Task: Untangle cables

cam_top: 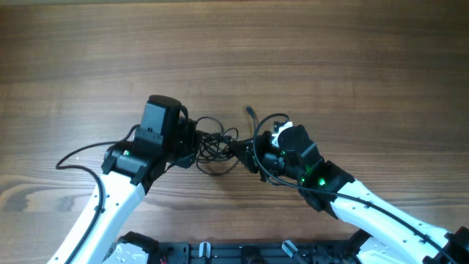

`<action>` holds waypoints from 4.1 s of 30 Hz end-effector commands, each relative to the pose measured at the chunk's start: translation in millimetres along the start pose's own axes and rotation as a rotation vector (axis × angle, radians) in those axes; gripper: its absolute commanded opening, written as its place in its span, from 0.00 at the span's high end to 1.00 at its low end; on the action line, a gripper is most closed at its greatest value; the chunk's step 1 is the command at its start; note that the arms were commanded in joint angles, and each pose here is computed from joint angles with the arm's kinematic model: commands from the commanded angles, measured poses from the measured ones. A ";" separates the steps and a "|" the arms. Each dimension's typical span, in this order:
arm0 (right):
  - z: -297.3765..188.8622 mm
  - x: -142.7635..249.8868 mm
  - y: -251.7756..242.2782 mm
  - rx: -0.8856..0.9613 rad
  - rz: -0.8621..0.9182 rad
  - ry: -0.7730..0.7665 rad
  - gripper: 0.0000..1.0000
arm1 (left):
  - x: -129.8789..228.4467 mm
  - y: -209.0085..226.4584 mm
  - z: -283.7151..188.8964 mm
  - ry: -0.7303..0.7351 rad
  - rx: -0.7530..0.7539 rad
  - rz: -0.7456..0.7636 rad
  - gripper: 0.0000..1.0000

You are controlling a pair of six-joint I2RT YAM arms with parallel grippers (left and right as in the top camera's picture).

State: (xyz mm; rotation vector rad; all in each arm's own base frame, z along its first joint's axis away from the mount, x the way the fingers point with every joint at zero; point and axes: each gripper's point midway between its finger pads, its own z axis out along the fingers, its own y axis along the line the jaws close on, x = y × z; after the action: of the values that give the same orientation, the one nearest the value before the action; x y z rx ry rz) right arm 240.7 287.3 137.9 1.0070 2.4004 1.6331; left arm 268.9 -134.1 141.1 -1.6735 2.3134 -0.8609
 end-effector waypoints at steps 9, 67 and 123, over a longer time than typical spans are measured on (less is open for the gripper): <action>-0.3 -1.6 25.4 -0.095 -0.287 -0.034 0.88 | 20.6 2.3 35.9 0.042 -0.065 0.317 0.92; -110.4 -134.2 -73.3 0.438 -0.448 -0.393 0.01 | 73.3 87.8 94.1 0.150 -0.389 0.628 0.43; -12.6 29.9 61.4 -0.378 -0.980 0.190 0.93 | 39.5 -55.4 -102.6 -0.192 0.225 0.955 0.96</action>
State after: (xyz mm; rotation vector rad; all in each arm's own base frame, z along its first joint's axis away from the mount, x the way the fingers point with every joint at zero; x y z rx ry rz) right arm 244.2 301.7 201.6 -0.3851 1.9682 1.6013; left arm 253.5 -134.6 267.5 -0.3561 2.3073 -0.5765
